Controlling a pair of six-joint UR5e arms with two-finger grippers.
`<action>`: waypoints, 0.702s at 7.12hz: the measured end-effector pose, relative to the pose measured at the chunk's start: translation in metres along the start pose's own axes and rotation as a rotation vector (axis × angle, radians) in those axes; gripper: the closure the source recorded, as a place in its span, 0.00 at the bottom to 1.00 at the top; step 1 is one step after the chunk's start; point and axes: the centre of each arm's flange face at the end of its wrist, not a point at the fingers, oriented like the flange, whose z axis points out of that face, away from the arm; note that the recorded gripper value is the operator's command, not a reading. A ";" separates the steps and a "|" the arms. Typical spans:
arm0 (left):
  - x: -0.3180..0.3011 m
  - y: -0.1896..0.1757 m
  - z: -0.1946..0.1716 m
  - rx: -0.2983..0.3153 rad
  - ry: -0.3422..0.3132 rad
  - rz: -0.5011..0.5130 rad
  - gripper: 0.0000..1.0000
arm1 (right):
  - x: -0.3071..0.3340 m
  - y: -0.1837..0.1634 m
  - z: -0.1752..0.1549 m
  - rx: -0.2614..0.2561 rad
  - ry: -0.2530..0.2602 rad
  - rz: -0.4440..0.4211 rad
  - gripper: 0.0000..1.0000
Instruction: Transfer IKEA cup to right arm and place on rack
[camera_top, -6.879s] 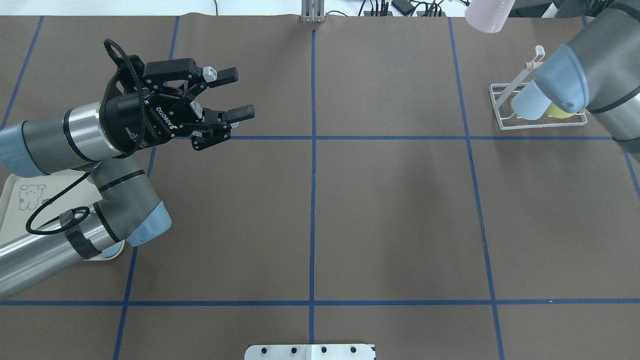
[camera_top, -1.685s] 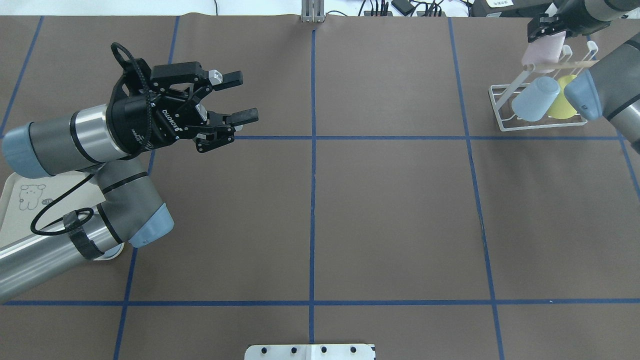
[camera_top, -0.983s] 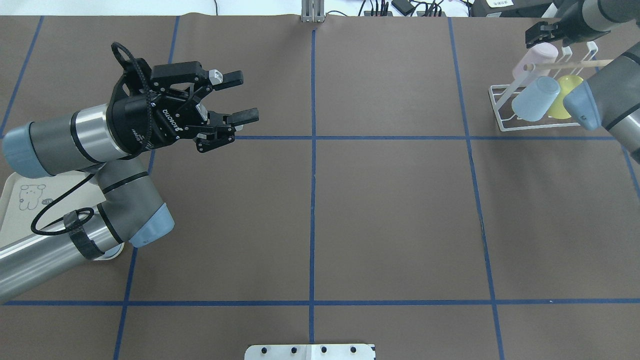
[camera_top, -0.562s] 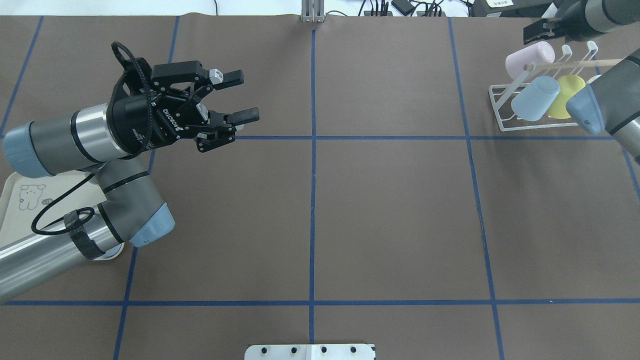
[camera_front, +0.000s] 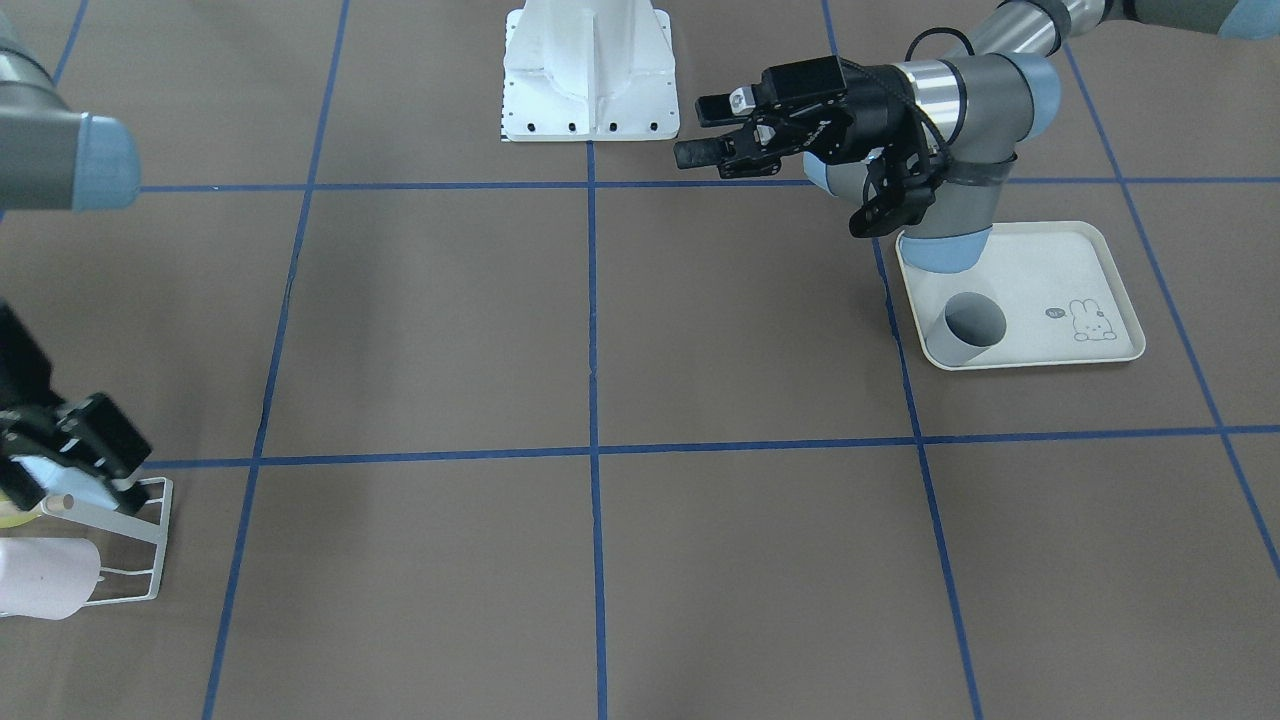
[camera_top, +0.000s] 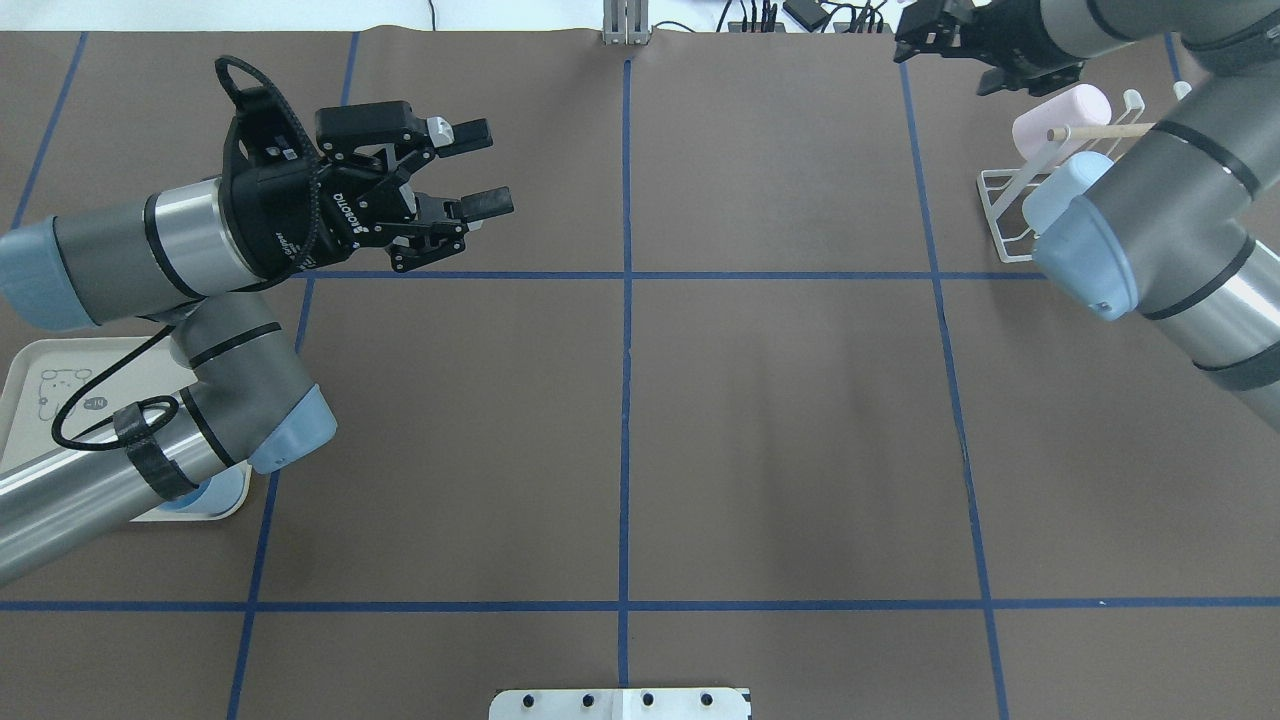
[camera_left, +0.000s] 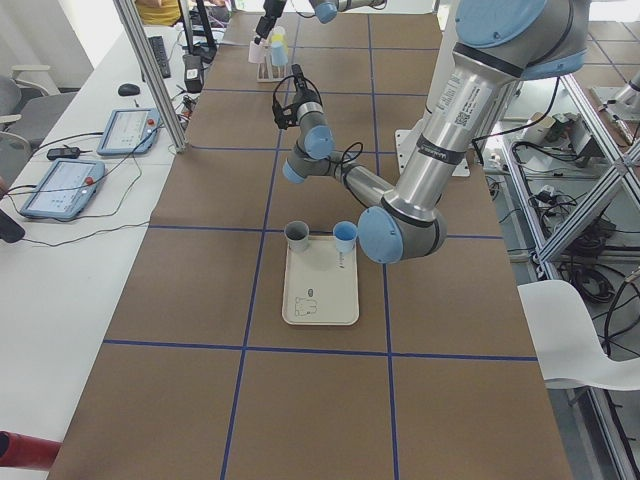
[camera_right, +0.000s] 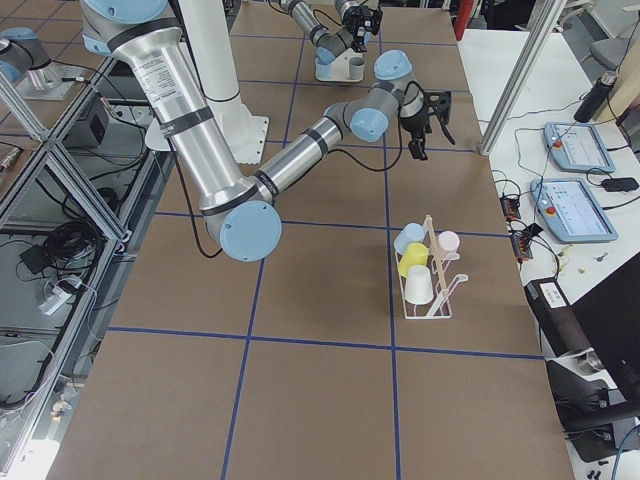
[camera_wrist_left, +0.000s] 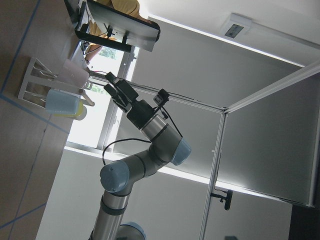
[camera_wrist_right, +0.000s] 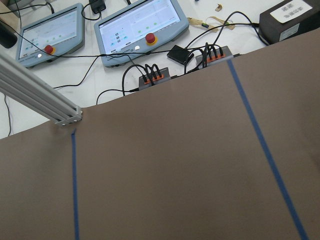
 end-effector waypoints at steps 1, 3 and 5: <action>0.004 -0.018 -0.002 0.015 -0.102 0.111 0.29 | -0.034 0.027 0.003 0.010 -0.021 0.038 0.00; 0.027 -0.083 -0.050 0.021 -0.347 0.316 0.31 | -0.068 0.068 0.014 0.006 -0.042 0.040 0.00; 0.018 -0.124 -0.133 0.048 -0.524 0.525 0.35 | -0.075 0.083 0.021 -0.008 -0.046 0.031 0.00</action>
